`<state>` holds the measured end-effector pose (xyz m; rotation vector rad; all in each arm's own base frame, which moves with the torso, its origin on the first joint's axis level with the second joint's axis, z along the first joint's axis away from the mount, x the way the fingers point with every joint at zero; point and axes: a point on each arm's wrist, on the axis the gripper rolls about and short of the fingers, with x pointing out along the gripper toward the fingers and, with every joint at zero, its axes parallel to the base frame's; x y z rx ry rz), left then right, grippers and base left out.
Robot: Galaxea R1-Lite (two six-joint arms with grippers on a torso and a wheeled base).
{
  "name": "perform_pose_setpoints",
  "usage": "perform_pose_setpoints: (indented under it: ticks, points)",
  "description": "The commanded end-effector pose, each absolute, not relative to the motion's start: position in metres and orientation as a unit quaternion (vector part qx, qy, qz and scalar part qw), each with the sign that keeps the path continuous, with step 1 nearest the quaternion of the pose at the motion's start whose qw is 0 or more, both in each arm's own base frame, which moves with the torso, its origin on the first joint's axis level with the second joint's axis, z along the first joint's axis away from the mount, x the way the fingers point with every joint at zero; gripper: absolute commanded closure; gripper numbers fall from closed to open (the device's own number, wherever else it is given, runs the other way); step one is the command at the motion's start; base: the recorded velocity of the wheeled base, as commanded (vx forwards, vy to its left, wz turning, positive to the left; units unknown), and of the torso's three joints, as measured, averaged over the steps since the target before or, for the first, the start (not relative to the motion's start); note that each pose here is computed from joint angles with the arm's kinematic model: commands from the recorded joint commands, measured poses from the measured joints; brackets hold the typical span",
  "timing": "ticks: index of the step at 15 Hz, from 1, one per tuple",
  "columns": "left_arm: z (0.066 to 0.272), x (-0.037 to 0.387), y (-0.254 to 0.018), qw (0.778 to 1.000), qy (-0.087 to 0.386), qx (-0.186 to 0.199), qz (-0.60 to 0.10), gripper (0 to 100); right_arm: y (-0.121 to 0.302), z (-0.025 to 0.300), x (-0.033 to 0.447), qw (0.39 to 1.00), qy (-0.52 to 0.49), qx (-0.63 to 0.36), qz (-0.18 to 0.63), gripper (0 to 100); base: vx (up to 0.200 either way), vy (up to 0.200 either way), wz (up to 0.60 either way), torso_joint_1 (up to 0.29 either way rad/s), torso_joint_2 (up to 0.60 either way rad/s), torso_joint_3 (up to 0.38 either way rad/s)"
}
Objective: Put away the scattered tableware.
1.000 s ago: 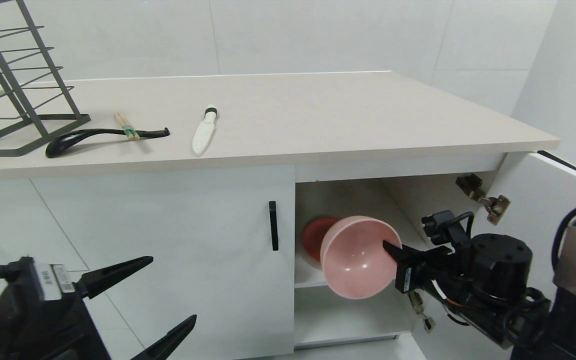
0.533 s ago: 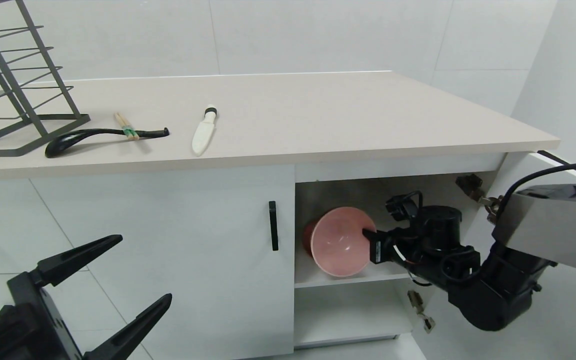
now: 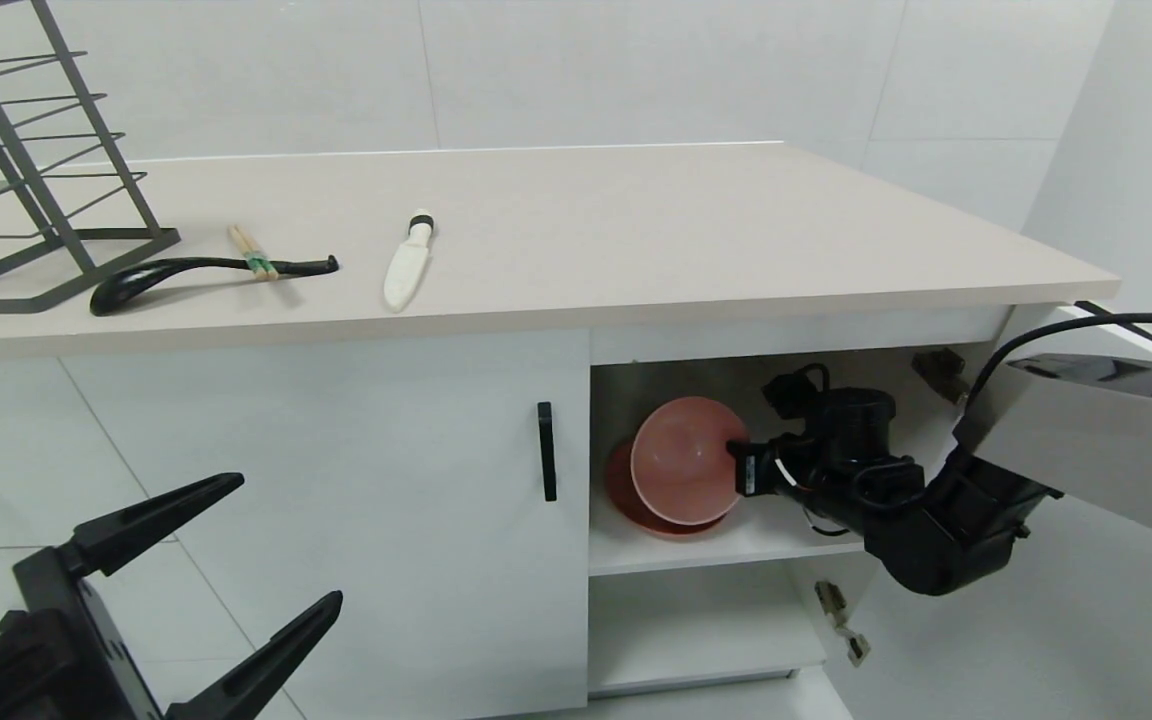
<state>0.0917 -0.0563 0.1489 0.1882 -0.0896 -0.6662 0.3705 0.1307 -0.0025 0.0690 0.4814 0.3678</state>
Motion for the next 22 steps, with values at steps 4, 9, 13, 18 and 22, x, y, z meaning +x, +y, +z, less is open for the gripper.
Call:
perform_pose_setpoints:
  ticks: [4, 9, 13, 18, 22]
  points:
    - [0.146, 0.093, -0.057, 0.939, -0.034, 0.095, -0.328, 0, 0.131, 0.004, 0.391, 0.949, 0.258, 0.036, 0.178, 100, 0.000, 0.000, 0.00, 0.000, 0.00, 0.000]
    - [0.145, 0.093, -0.057, 0.939, -0.028, 0.096, -0.329, 0, 0.136, -0.004, 0.393, 0.937, 0.292, 0.033, 0.186, 100, 0.000, 0.000, 0.00, 0.000, 0.00, 0.000]
    - [0.145, 0.093, -0.057, 0.938, -0.026, 0.096, -0.332, 0, 0.139, -0.024, 0.394, 0.934, 0.309, 0.026, 0.177, 100, 0.000, 0.000, 0.00, 0.000, 0.00, 0.000]
    - [0.145, 0.093, -0.057, 0.938, -0.026, 0.096, -0.332, 0, 0.135, -0.029, 0.394, 0.934, 0.317, 0.021, 0.162, 0, 0.000, 0.000, 0.00, 0.000, 0.00, 0.000]
    - [0.144, 0.093, -0.057, 0.938, -0.025, 0.096, -0.332, 0, 0.136, -0.031, 0.392, 0.933, 0.318, 0.021, 0.165, 0, 0.000, 0.000, 0.00, 0.000, 0.00, 0.000]
